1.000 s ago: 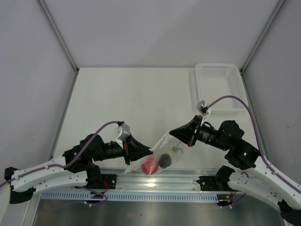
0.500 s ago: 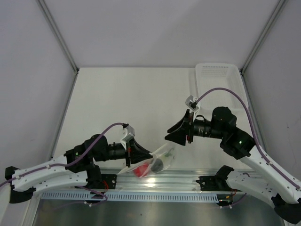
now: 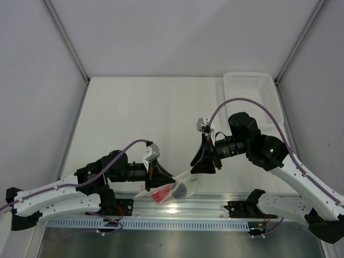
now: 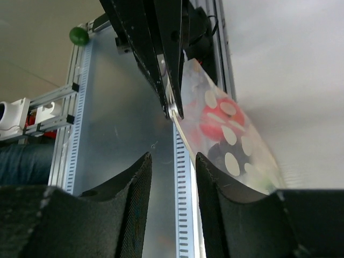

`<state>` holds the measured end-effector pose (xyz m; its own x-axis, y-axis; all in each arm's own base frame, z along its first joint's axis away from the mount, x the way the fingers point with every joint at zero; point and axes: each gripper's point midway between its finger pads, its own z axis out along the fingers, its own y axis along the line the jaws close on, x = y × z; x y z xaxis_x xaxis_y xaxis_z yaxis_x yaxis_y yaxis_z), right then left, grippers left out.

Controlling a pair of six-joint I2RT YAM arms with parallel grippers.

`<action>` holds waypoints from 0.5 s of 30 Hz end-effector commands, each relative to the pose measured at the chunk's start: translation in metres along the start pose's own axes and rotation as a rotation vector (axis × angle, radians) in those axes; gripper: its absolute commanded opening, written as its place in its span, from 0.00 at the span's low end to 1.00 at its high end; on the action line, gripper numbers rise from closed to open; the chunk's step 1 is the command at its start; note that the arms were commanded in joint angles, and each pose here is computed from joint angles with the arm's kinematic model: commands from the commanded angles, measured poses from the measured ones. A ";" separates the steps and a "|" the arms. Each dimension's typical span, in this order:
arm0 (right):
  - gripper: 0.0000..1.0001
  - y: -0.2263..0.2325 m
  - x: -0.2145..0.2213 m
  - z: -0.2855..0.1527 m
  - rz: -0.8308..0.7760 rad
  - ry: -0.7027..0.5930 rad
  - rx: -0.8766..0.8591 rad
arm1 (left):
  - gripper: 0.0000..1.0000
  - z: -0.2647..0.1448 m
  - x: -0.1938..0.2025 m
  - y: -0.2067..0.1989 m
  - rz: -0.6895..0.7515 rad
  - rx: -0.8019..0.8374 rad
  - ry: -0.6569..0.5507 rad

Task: Place the food in the zip-top bag and seal the zipper
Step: Zip the zipper food storage bag at the center of the board.

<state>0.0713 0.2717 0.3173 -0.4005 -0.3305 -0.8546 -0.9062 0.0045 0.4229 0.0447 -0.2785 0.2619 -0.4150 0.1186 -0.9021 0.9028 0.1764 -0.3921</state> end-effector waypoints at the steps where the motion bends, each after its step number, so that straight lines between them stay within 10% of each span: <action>1: 0.42 0.007 0.008 0.001 -0.022 0.034 -0.044 | 0.00 -0.003 -0.015 -0.013 0.033 0.051 -0.017; 15: 0.45 0.003 0.026 0.041 -0.009 0.154 -0.067 | 0.00 -0.002 -0.015 -0.018 0.035 0.080 -0.011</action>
<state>0.0502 0.2979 0.2799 -0.3926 -0.4817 -0.7835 -0.8791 -0.0536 0.4735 0.0371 -0.2809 0.2596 -0.4155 0.1517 -0.8968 0.9075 0.1362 -0.3974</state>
